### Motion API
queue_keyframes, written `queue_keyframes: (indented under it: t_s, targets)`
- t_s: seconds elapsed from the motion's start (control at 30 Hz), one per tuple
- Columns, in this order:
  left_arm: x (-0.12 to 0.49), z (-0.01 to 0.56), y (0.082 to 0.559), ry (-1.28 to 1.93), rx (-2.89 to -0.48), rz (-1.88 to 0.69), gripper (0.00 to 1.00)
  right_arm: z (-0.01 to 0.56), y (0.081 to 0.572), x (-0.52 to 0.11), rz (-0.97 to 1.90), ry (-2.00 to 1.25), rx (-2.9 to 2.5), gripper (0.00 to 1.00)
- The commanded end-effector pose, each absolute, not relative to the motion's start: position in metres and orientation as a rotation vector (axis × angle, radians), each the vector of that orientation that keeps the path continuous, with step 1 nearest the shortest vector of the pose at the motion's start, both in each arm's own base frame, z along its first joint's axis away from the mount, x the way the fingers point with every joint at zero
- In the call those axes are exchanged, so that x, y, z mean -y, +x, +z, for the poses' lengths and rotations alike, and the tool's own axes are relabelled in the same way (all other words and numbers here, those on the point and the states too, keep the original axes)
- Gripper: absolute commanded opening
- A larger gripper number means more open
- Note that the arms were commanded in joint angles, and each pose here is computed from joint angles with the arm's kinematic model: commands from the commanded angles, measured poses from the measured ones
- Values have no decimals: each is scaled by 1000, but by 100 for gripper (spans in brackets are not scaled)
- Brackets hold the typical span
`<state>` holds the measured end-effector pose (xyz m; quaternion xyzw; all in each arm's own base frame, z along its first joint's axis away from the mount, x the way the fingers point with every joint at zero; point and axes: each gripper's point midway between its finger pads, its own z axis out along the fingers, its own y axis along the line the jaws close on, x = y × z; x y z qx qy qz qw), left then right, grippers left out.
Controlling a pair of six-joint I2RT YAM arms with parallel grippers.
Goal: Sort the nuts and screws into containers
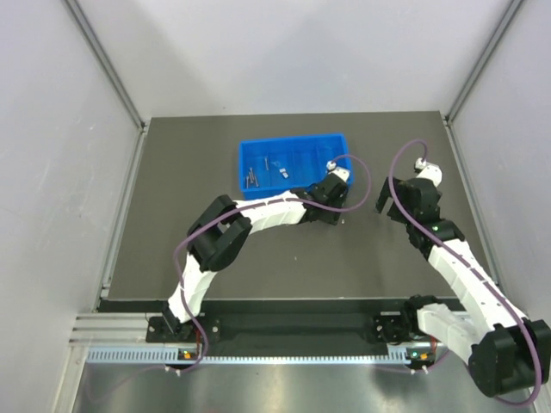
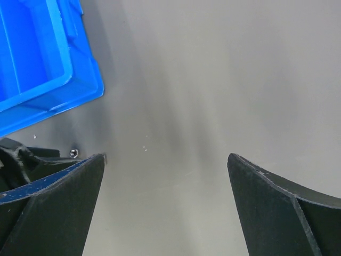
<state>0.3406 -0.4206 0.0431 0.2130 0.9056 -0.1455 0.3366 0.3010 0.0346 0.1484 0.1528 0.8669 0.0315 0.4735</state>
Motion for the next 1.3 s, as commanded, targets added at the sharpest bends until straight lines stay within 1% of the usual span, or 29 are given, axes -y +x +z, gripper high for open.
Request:
queue_keyframes:
  t_s: [0.0, 0.27, 0.6, 0.8, 0.83, 0.9, 1.07, 1.2, 1.27]
  targets:
    - [430, 52, 341, 560, -2351, -396, 50, 165, 305, -30, 82, 371, -2064, 100]
    - [412, 36, 332, 569, -2400, -286, 49, 163, 305, -28, 75, 374, -2070, 100]
    - [415, 23, 337, 576, -2402, -263, 45, 163, 305, -29, 88, 369, -2070, 100]
    - [411, 18, 337, 583, -2411, -235, 34, 162, 306, -30, 89, 366, -2074, 100]
    - [411, 18, 336, 584, -2414, -233, 30, 163, 306, -31, 92, 363, -2073, 100]
    - [410, 15, 335, 586, -2421, -229, 26, 162, 306, -31, 93, 363, -2078, 100]
    - [412, 19, 335, 587, -2415, -250, 10, 164, 306, -30, 91, 363, -2070, 100]
    - [414, 42, 338, 564, -2366, -280, 8, 163, 306, -30, 93, 367, -2071, 100]
    - [417, 71, 342, 538, -2306, -323, 8, 162, 307, -31, 94, 369, -2075, 100]
